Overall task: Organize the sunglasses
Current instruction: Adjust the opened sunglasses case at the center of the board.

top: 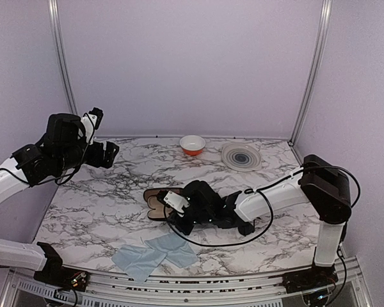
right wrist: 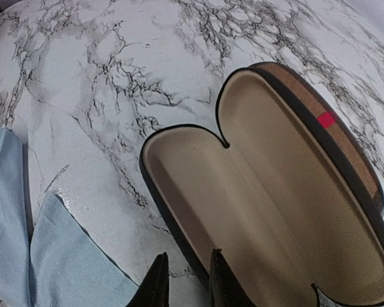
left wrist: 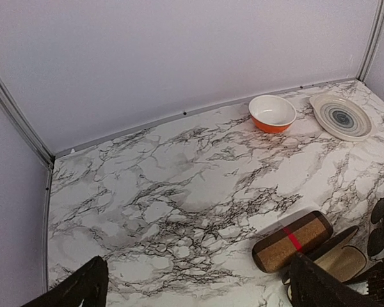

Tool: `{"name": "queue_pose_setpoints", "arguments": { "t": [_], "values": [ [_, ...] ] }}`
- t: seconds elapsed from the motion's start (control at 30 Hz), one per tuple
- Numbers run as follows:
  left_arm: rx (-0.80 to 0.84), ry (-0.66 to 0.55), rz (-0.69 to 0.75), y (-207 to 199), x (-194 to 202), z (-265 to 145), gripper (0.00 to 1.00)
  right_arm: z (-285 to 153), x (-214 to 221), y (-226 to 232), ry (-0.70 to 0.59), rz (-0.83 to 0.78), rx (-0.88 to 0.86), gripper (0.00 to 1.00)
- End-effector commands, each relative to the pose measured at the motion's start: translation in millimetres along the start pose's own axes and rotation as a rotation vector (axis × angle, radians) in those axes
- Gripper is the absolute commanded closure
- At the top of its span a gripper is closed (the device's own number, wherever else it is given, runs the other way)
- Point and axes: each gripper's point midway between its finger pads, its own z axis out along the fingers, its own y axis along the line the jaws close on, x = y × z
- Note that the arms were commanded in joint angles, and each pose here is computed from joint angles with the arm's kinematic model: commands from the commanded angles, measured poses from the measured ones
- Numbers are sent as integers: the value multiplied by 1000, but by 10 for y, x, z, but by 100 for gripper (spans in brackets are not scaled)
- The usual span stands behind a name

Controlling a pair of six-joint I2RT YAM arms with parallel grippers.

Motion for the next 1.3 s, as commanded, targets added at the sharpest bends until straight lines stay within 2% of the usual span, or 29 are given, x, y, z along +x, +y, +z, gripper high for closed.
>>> {"name": "queue_pose_setpoints", "arguments": {
  "t": [0.0, 1.27],
  "values": [
    [14, -7, 3, -30, -6, 35, 1, 55, -12, -20, 15, -10, 0, 78],
    [25, -6, 0, -48, -4, 39, 1, 232, 57, -280, 95, -129, 125, 81]
  ]
}}
